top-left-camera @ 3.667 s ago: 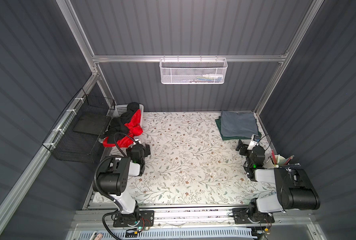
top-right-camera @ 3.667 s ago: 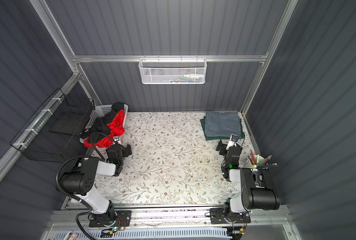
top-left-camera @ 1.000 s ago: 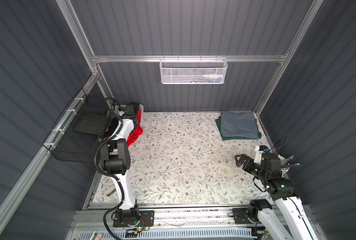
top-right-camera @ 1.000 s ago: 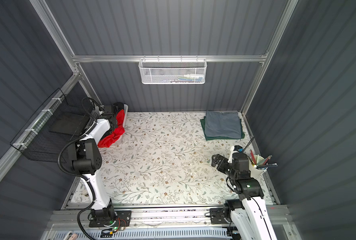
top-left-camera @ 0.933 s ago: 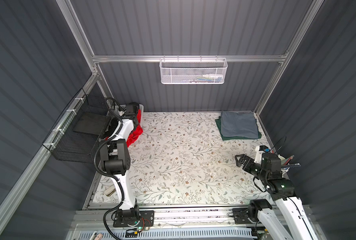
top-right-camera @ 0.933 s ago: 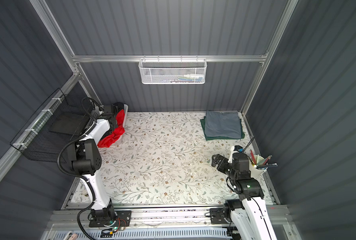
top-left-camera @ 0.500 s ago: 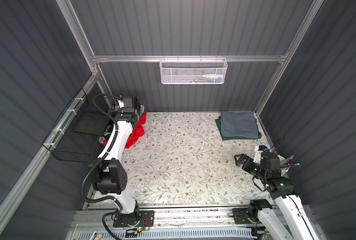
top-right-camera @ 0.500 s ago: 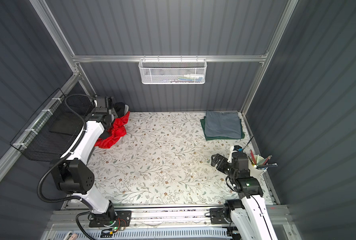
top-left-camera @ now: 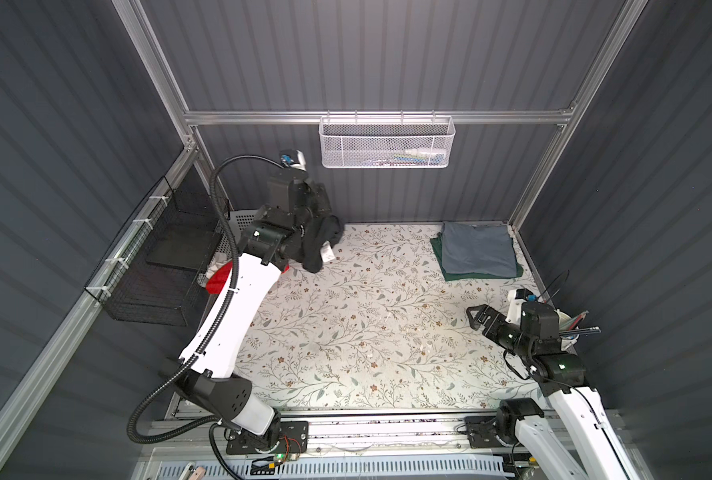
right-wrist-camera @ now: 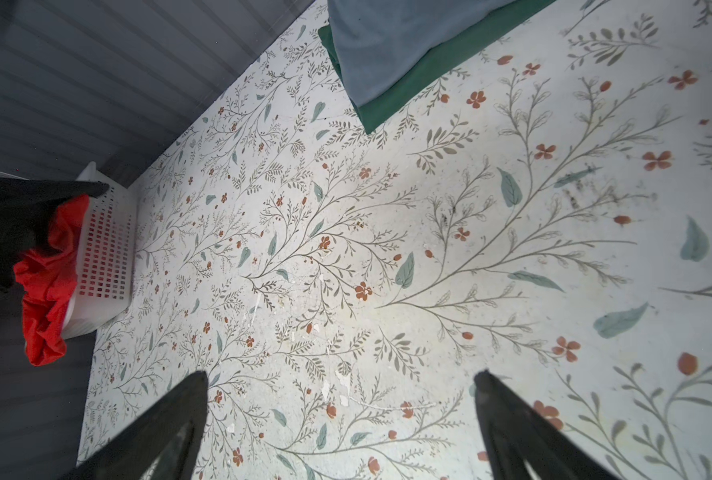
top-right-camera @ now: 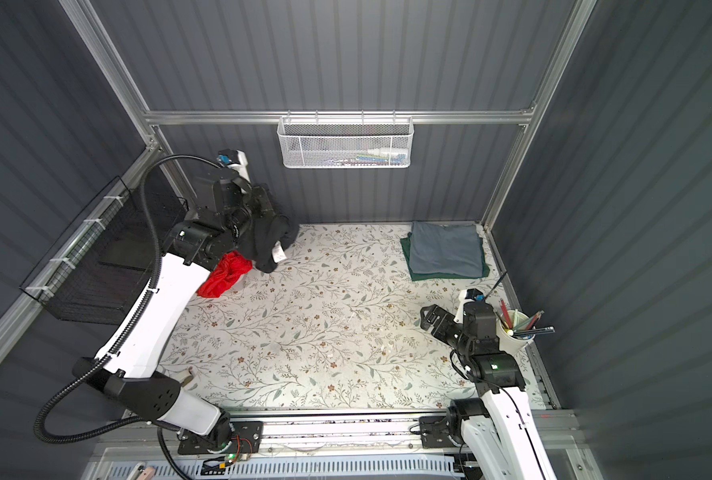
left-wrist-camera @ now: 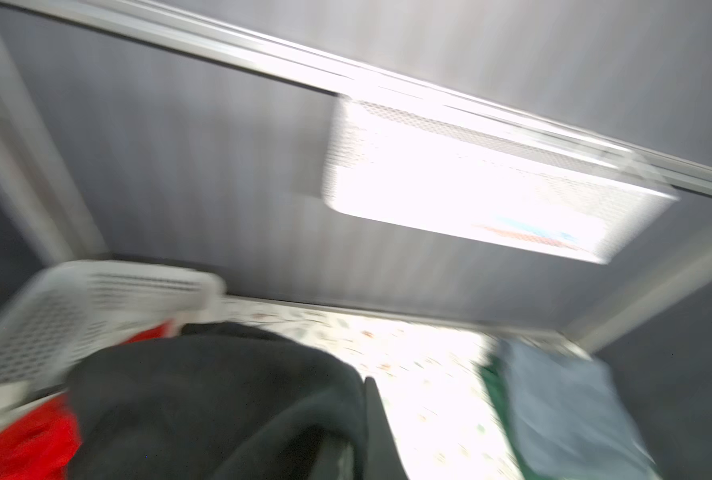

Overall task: Fold and stack the t-shirts
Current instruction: 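Lift the black t-shirt out with the left gripper while the right gripper reaches toward it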

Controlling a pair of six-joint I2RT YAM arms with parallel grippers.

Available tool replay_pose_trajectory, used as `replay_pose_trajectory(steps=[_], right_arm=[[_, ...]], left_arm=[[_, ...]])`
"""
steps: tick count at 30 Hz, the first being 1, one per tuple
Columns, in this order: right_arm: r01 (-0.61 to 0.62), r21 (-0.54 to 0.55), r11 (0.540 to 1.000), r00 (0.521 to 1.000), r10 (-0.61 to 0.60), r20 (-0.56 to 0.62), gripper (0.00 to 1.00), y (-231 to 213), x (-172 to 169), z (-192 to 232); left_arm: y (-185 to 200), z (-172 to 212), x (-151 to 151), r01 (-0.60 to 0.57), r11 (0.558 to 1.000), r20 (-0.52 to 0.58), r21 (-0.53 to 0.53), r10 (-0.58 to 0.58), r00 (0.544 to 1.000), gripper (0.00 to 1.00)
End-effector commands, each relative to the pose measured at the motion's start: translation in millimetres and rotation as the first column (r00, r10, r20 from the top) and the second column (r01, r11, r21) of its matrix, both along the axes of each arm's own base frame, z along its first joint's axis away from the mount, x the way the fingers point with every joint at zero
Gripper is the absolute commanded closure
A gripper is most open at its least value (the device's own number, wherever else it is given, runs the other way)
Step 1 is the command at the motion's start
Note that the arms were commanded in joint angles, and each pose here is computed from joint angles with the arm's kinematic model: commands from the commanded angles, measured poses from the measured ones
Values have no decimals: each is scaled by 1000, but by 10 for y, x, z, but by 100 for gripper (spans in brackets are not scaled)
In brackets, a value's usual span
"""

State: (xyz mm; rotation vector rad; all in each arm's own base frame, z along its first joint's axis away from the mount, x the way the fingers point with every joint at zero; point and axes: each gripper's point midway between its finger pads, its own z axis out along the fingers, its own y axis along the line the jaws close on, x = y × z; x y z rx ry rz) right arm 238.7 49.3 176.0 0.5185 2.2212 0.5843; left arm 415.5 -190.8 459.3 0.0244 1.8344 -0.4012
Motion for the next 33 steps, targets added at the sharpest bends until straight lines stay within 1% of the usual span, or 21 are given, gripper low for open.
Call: replay_pose_trajectory(steps=[1,2,4,5,7,8,9,13,16,21,28,31,33], right_arm=[[-8,29,1000,1000,8,2,1,46,16,-6],[-5,26,1000,1000,5,-1,1,38,17,-23],[0,25,1000,1000,0,-13,1,30,10,-60],[-3,29,1000,1000,3,-17,1,38,7,-76],[-6,42,999,1000,7,-28,1,58,3,-108],[-12,50,999,999,13,-34,1,75,1,-125],[-16,58,998,999,18,-40,1,88,0,-138],[-3,58,998,992,10,-123,1,87,-23,-298],[-38,74,997,984,50,-169,1,191,-4,-380],[-104,45,994,978,110,-175,1,459,96,-431],[-204,18,979,952,202,-231,1,940,266,-688],[-230,3,973,934,222,-279,5,1088,316,-899],[-250,10,968,925,242,-294,11,1197,340,-1006]], left_arm=[[-551,28,-166,238,970,10,-47,-238,971,100],[-711,-67,-197,284,958,-13,-41,-284,959,100],[-944,-309,-201,333,943,-68,-27,-334,940,100],[-1019,-462,-170,343,939,-108,-22,-344,933,78],[-1053,-695,-115,336,942,-177,-6,-332,927,25],[-1035,-782,-87,322,947,-198,6,-314,928,3],[-1008,-814,-79,307,952,-202,11,-299,933,0],[-804,-844,-82,218,976,-164,28,-211,964,0],[-613,-860,-92,139,988,-149,61,-129,980,0],[-380,-1026,-129,53,993,-159,108,-36,987,0],[-171,-1302,-203,12,997,-196,77,3,981,0],[-102,-1371,-234,5,997,-211,73,11,977,0],[-61,-1535,-274,2,997,-242,83,18,970,0]])
